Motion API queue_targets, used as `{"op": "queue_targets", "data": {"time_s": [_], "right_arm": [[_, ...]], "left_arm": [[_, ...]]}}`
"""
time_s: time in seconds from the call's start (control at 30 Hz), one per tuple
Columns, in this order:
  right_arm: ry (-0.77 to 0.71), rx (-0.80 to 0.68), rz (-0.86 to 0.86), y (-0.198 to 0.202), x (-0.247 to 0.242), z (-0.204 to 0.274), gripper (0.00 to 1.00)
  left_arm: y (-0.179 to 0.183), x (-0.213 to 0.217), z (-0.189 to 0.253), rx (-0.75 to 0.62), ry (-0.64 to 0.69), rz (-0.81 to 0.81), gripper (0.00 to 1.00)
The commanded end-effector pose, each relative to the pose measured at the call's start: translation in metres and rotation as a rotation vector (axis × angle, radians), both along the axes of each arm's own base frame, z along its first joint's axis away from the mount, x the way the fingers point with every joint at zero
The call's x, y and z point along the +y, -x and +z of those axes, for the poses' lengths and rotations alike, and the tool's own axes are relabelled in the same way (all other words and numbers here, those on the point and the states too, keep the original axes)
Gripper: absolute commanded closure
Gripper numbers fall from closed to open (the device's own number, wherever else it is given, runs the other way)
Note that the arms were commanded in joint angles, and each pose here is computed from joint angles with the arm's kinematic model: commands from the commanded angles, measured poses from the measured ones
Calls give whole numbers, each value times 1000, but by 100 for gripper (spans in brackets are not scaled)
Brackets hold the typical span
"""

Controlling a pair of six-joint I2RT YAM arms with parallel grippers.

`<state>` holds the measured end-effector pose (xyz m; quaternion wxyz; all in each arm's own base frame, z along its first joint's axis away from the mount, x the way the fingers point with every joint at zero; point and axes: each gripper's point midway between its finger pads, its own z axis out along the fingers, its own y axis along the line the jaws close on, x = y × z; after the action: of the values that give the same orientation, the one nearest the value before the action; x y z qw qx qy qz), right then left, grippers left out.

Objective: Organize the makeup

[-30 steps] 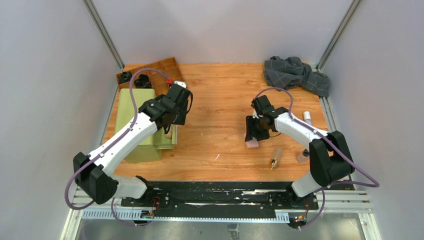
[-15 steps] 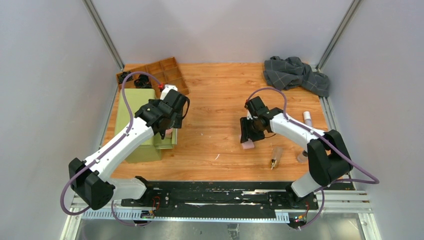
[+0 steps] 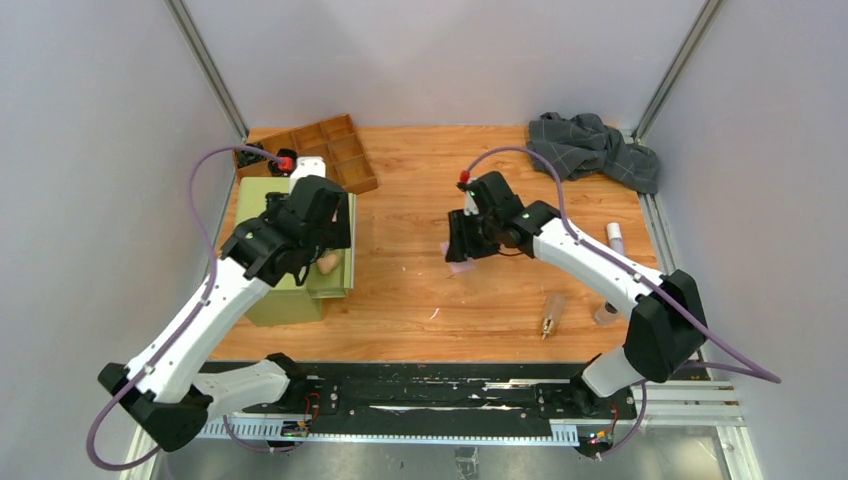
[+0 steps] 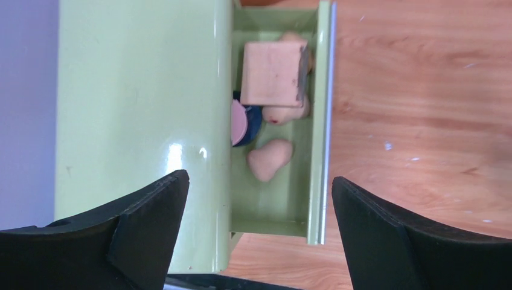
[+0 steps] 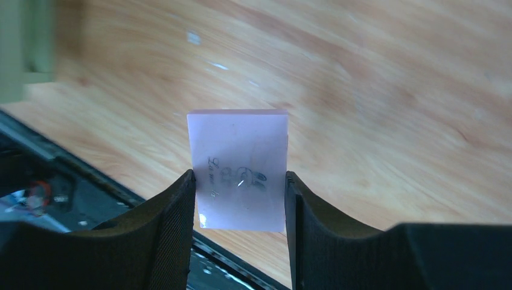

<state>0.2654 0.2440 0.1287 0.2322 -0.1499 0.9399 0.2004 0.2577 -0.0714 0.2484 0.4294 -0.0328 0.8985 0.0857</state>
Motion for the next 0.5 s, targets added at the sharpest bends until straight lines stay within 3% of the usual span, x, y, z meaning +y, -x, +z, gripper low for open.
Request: {"op": "queue_targets", "data": {"time_s": [0.0, 0.23, 0.47], "right_arm": [[-142, -102, 117, -4, 73, 54, 72], [-237, -180, 352, 7, 189, 91, 71], [-268, -188, 470, 18, 260, 88, 67]], "left_arm": [[6, -2, 51, -131, 128, -13, 7], [26, 15, 108, -257, 206, 7, 4], [43, 37, 131, -332, 219, 49, 2]]}}
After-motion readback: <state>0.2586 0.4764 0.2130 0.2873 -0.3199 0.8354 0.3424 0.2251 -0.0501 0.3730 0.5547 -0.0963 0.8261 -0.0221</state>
